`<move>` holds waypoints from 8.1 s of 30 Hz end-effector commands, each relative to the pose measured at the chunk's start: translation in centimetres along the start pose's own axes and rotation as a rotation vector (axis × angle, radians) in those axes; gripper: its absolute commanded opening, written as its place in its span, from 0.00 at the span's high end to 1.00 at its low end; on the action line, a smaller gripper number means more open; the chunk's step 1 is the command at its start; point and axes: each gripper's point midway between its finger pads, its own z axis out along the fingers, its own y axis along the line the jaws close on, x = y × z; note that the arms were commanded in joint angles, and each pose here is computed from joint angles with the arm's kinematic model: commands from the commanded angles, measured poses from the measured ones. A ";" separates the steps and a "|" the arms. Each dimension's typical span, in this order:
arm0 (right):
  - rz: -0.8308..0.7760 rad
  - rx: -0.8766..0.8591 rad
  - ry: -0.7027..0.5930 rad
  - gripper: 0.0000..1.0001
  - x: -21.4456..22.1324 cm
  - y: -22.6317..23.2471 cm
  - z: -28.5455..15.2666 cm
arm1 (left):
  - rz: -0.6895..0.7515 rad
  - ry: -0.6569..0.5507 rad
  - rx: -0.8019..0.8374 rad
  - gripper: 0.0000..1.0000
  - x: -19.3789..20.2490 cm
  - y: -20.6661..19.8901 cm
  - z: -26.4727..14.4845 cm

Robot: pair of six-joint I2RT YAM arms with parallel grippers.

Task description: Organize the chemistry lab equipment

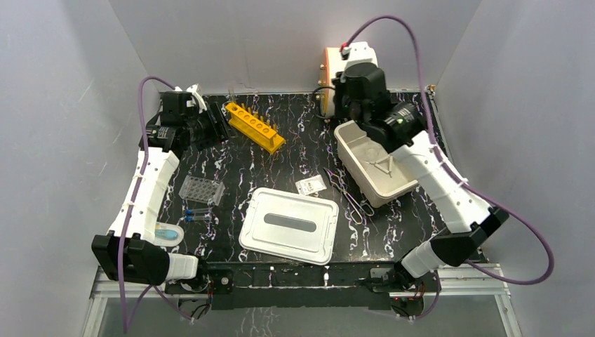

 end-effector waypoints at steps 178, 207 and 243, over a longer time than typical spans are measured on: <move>-0.420 -0.035 0.542 1.00 21.7 -2.3 12.3 | -0.160 0.223 0.130 0.10 6.7 -0.5 4.5; 0.154 -0.270 0.342 1.00 14.1 -0.4 10.8 | 0.153 0.028 0.623 0.30 15.0 -19.0 16.2; 0.328 -0.539 0.201 0.18 10.8 0.5 1.4 | 0.046 0.000 0.748 1.00 5.7 -25.2 7.7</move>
